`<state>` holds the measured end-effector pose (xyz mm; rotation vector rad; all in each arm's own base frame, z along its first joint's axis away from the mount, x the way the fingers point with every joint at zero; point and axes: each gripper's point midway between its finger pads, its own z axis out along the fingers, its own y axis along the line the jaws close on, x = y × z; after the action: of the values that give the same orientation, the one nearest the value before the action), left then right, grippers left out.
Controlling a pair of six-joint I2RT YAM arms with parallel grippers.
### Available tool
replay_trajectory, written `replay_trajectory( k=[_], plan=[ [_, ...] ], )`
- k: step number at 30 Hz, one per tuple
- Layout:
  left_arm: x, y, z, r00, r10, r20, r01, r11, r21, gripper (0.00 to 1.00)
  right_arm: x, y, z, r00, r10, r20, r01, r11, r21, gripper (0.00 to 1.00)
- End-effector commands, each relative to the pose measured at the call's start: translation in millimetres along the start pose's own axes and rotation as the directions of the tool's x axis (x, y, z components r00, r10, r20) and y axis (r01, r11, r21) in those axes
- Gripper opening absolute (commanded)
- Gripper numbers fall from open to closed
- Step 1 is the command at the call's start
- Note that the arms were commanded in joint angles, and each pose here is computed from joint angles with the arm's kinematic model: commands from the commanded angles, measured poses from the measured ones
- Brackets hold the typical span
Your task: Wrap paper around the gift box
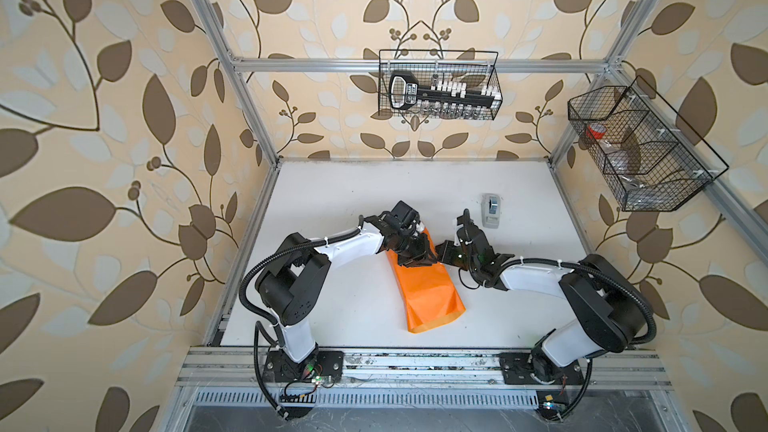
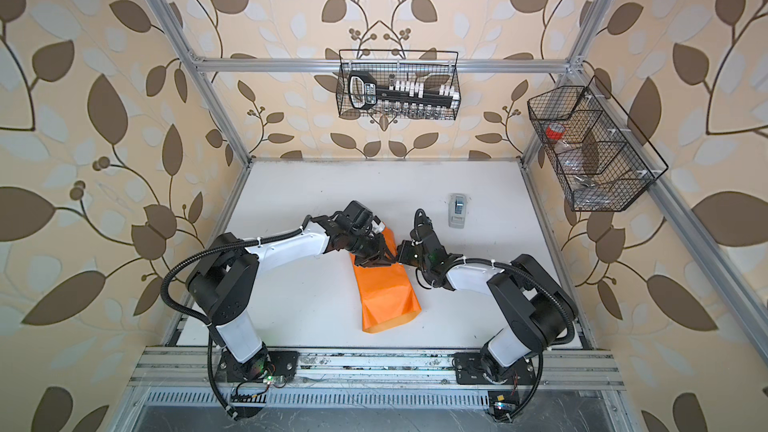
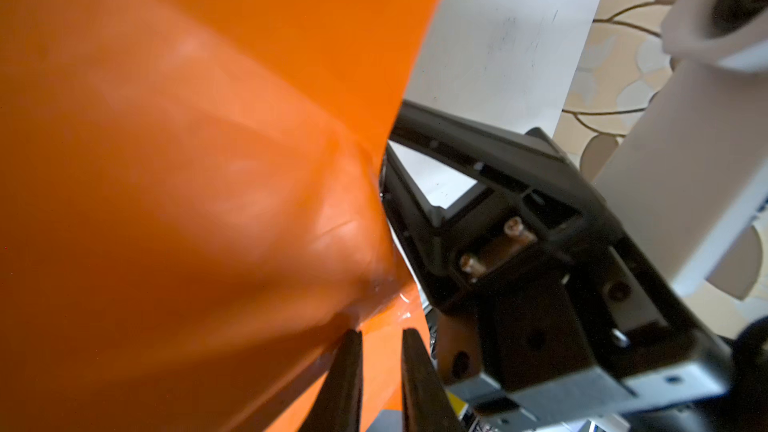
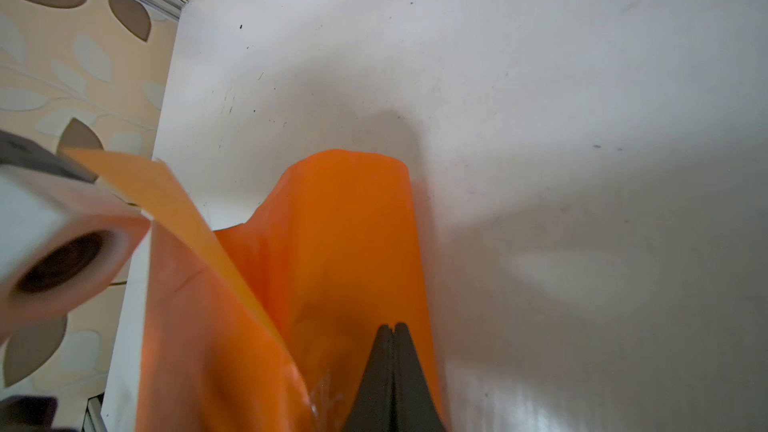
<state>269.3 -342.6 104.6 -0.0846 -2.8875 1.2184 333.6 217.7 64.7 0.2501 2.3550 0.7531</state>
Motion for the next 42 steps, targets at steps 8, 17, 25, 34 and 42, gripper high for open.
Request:
replay_trajectory(
  k=[8,17,25,34,42],
  plan=[
    [-16.2,-46.2,-41.2,0.990,0.136,0.037,-0.134,0.990,-0.048,0.39,-7.1,-18.0,-63.8,0.997,-0.080,0.000,0.080,0.997,0.013,0.57],
    [6.7,-21.2,-96.9,0.971,0.188,0.148,-0.153,0.963,-0.222,0.65,21.3,8.9,-77.4,0.977,-0.200,-0.072,0.184,0.966,-0.180,0.79],
    [48.1,54.4,-114.3,0.966,0.098,0.237,-0.019,0.948,-0.316,0.74,20.0,5.5,-57.9,0.974,-0.213,-0.076,0.203,0.972,-0.121,0.58],
    [7.4,11.9,-108.5,0.952,0.191,0.239,-0.122,0.953,-0.276,0.51,-8.4,10.1,-42.9,0.983,-0.174,-0.063,0.166,0.980,-0.106,0.23],
    [-29.1,-3.7,-45.6,0.986,0.131,0.104,-0.109,0.974,-0.196,0.27,-21.9,31.7,-34.3,0.977,-0.203,-0.063,0.190,0.967,-0.168,0.30]
  ],
)
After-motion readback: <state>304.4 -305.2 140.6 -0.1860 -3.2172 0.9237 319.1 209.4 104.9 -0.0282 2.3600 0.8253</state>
